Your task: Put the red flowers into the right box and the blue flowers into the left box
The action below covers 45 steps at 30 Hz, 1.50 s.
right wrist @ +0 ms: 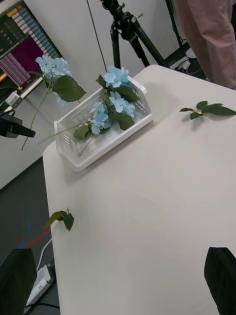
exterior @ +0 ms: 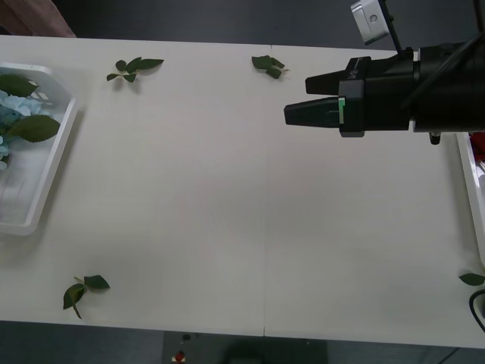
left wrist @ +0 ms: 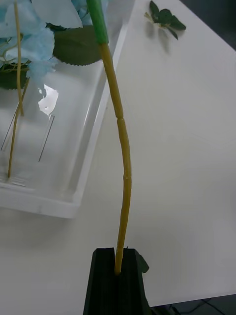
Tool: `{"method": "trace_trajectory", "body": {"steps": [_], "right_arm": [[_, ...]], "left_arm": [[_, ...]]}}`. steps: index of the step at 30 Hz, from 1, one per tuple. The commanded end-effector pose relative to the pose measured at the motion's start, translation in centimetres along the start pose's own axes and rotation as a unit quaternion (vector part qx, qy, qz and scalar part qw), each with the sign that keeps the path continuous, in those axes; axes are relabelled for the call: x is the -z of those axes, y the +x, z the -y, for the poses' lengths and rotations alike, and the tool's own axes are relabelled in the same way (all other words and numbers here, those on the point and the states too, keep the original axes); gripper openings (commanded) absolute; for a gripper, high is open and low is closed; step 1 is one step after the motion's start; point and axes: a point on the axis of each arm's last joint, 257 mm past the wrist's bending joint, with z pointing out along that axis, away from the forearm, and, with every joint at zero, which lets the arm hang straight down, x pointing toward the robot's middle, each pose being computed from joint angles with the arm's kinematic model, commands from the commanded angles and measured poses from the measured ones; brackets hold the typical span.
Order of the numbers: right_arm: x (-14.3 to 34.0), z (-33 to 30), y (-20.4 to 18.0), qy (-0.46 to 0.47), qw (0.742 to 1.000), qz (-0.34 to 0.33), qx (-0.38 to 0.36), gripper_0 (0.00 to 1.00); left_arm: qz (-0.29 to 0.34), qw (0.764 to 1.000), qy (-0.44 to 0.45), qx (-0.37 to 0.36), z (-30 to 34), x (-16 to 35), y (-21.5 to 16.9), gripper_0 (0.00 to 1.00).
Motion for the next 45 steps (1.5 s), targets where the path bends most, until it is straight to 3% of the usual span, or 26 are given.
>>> {"method": "trace_trajectory", "body": {"steps": [1,8,10,12,15,18,27,33,45], "right_arm": [[2.8,0.6,0.3,0.019,0.997,-0.014,0.072,1.00],[7.3,2.2,3.4,0.027,0.987,-0.090,0.128,1.00],[8.6,2.6,3.9,0.029,0.984,-0.104,0.143,1.00],[9.7,3.0,4.3,0.030,0.980,-0.115,0.157,1.00],[11.5,3.5,5.1,0.029,0.973,-0.137,0.184,1.00],[12.6,3.9,5.8,0.025,0.967,-0.152,0.204,1.00],[15.3,5.4,7.2,0.011,0.956,-0.171,0.239,1.00],[17.2,6.7,7.6,0.006,0.943,-0.176,0.282,1.00],[17.8,7.4,7.8,0.008,0.950,-0.166,0.264,1.00]], "left_arm": [[-0.002,0.999,-0.015,-0.043,-1.0,-0.8,-2.0,0.00],[-0.003,0.999,-0.033,-0.034,-3.6,-1.4,-2.4,0.01],[-0.002,0.999,-0.037,-0.033,-4.0,-1.4,-2.4,0.07],[0.000,0.999,-0.040,-0.034,-4.4,-1.3,-2.6,0.25],[0.001,0.998,-0.042,-0.041,-4.5,-1.2,-2.6,0.69],[0.006,0.998,-0.041,-0.051,-4.2,-1.4,-3.0,1.00],[0.028,0.994,0.020,-0.106,1.5,-1.9,-4.9,1.00],[0.025,0.977,0.051,-0.205,8.0,-2.7,-6.1,1.00],[0.026,0.935,0.070,-0.346,15.3,-5.8,-5.5,1.00]]}}
